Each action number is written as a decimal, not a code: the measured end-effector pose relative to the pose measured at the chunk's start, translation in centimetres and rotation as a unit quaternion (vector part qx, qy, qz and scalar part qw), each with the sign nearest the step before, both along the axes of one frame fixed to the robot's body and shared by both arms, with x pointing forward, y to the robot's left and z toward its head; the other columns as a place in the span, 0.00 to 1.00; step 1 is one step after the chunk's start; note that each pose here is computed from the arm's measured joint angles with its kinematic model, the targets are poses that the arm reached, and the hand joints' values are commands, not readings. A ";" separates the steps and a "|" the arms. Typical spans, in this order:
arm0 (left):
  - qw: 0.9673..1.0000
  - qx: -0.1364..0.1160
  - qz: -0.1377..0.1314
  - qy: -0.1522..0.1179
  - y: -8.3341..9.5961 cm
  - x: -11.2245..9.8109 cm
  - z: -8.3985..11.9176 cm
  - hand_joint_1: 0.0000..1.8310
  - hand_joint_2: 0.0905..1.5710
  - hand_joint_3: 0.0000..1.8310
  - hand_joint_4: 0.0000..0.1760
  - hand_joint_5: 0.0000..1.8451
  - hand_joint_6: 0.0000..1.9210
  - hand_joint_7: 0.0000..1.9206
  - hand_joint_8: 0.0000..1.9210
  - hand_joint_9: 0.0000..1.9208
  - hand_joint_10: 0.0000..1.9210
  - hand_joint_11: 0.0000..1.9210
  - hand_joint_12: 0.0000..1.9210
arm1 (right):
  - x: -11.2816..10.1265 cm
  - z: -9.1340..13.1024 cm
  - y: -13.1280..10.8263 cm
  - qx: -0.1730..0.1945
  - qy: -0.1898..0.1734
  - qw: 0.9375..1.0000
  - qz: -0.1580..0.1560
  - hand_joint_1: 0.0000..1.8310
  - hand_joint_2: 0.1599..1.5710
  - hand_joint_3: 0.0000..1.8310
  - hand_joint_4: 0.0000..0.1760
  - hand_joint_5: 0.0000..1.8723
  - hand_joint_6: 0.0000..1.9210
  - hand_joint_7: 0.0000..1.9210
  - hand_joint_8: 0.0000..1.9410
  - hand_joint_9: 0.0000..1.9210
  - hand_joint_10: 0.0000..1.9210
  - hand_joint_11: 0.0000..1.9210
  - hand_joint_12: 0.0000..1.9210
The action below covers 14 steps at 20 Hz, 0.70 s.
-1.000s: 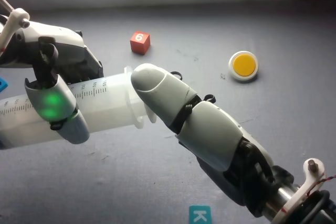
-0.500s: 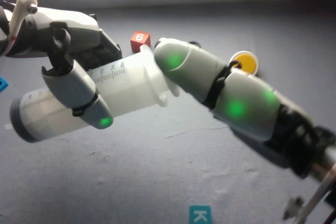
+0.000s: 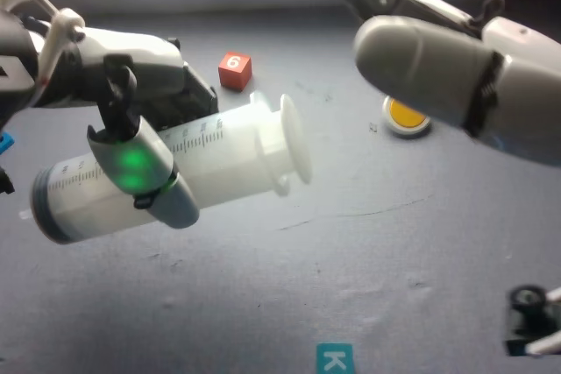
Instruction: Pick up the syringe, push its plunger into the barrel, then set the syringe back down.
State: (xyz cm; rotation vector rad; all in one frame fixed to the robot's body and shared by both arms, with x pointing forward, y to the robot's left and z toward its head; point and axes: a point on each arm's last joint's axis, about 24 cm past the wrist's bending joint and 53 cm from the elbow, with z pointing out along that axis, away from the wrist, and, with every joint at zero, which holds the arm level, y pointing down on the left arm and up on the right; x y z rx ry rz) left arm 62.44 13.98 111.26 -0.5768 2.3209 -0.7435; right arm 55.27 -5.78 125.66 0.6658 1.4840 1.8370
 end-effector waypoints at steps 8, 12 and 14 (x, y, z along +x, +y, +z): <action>0.997 0.067 -0.035 -0.004 -0.1 0.5 -4.0 0.73 0.77 0.00 0.00 0.38 0.72 0.40 0.64 0.37 0.82 0.17 0.92 | 1.6 -2.7 -4.1 -0.121 -0.044 0.992 -0.015 0.00 0.54 0.00 0.00 0.00 0.00 0.00 0.00 0.00 0.00 0.00 0.00; 0.995 0.084 -0.048 0.005 -0.6 0.5 -6.0 0.73 0.76 0.00 0.00 0.39 0.71 0.42 0.61 0.38 0.80 0.19 0.91 | 0.7 -3.2 -2.6 -0.128 -0.050 0.991 0.008 0.00 0.54 0.00 0.00 0.00 0.00 0.00 0.00 0.00 0.00 0.00 0.00; 0.995 0.089 -0.045 0.011 -0.2 0.7 -6.8 0.73 0.76 0.00 0.00 0.38 0.71 0.42 0.62 0.38 0.80 0.18 0.92 | 0.6 -3.2 -2.4 -0.126 -0.052 0.991 0.011 0.00 0.55 0.00 0.00 0.00 0.00 0.00 0.00 0.00 0.00 0.00 0.00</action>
